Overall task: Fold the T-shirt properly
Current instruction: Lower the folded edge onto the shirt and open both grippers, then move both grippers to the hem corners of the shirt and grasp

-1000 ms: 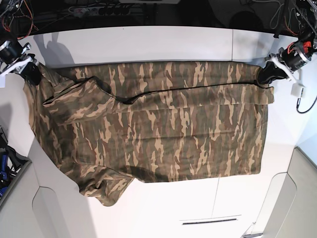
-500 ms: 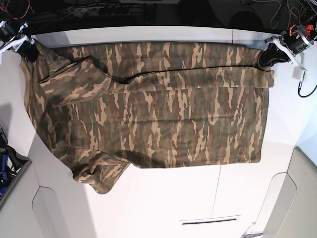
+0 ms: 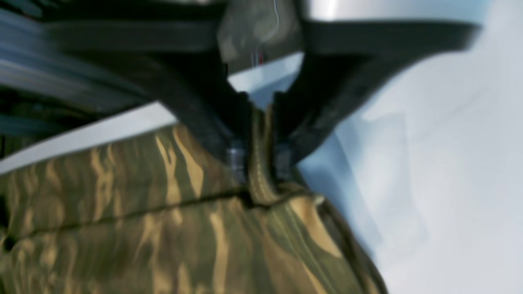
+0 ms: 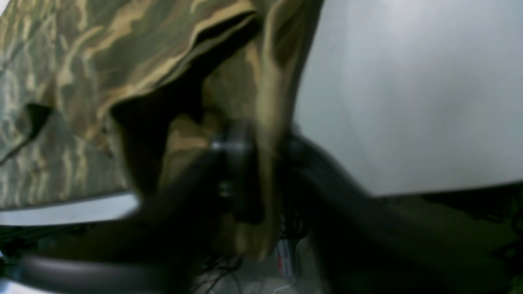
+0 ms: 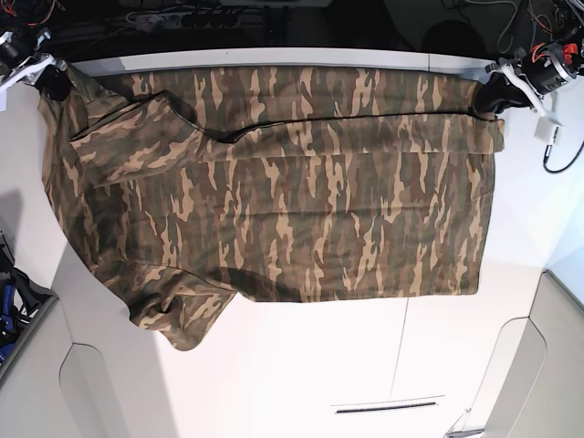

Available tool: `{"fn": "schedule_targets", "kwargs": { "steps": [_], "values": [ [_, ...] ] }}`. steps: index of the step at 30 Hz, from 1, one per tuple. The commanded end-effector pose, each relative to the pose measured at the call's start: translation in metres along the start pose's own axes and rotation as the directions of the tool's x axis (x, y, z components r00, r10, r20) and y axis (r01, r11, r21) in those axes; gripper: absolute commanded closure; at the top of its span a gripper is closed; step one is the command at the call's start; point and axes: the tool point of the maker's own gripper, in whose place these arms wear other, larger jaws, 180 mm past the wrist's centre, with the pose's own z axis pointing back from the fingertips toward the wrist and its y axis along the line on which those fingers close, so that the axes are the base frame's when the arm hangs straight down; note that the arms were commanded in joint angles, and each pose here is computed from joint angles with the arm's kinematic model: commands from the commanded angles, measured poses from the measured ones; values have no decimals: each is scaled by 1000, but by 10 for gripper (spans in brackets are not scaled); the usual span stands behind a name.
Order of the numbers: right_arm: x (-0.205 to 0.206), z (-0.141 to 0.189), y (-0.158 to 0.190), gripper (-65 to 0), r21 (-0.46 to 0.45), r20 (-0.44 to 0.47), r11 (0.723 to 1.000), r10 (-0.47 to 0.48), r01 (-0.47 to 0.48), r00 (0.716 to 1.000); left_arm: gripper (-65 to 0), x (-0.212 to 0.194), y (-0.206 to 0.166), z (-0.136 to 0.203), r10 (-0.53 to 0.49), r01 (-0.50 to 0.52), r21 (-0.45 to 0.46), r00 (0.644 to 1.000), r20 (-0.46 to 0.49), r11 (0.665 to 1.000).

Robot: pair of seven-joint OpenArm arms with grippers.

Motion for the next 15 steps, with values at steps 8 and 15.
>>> {"fn": "schedule_targets", "kwargs": {
  "steps": [8, 15],
  "values": [
    [69, 36, -36, -265, -109, 241, 994, 9, 17, 971, -274, 23, 12, 18, -14, 11, 34, 997, 73, 999],
    [133, 52, -49, -265, -183, 372, 982, 105, -37, 922, -274, 76, 38, 58, -2, -29, 104, 960, 279, 994]
  ]
}}
